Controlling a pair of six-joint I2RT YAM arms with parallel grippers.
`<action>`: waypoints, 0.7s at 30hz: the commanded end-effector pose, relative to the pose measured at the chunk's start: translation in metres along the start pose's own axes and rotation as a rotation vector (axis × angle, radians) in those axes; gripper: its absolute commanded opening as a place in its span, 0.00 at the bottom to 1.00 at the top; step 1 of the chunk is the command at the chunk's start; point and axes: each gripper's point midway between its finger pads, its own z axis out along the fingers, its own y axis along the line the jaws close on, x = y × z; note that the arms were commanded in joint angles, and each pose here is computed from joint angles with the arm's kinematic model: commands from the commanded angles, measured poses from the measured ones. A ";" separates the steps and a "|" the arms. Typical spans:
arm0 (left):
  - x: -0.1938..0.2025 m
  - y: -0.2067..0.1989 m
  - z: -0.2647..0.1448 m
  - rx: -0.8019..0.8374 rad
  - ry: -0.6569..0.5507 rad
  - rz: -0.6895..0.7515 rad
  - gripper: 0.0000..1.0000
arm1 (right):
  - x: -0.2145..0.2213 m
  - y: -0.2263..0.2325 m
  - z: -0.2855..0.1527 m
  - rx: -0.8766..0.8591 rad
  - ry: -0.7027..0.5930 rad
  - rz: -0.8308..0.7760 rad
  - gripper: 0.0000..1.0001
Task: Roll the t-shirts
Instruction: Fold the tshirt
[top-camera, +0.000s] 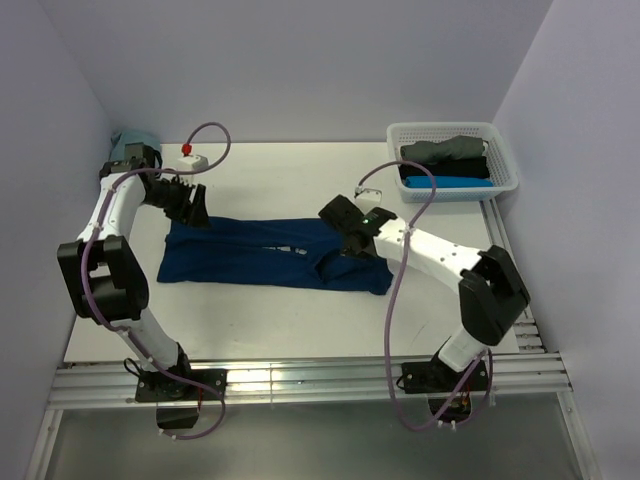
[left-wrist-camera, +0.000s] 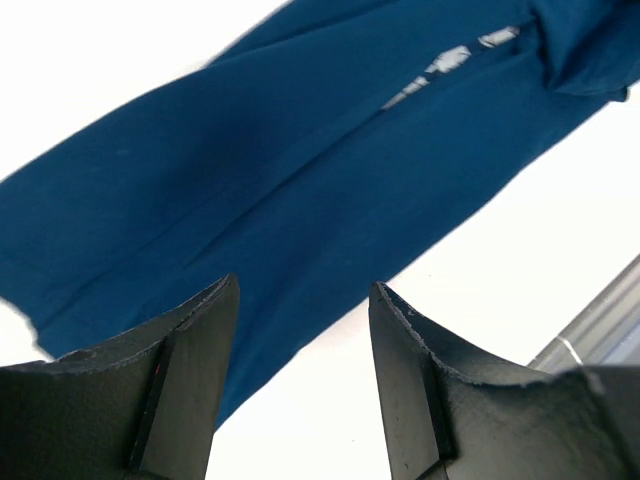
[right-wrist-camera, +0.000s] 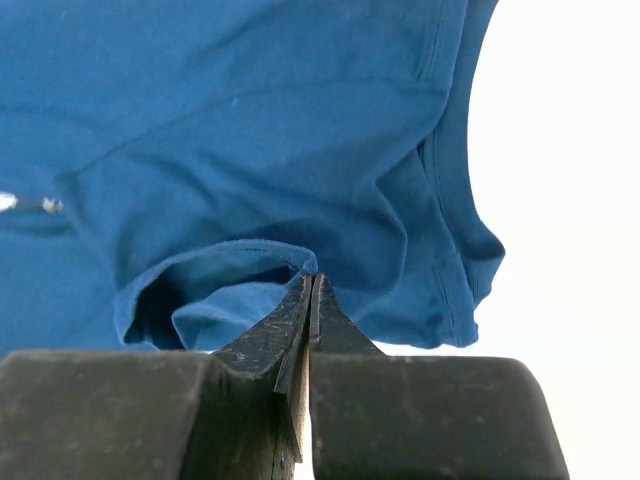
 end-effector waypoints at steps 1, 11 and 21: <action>-0.005 -0.027 -0.003 0.062 -0.023 0.020 0.60 | 0.004 0.002 -0.016 -0.052 -0.040 0.046 0.00; 0.002 -0.040 0.010 0.094 0.022 0.032 0.60 | 0.068 -0.020 -0.008 -0.039 0.035 0.054 0.00; 0.006 -0.038 0.014 0.090 0.048 0.034 0.60 | 0.063 -0.025 -0.021 -0.074 -0.014 0.109 0.50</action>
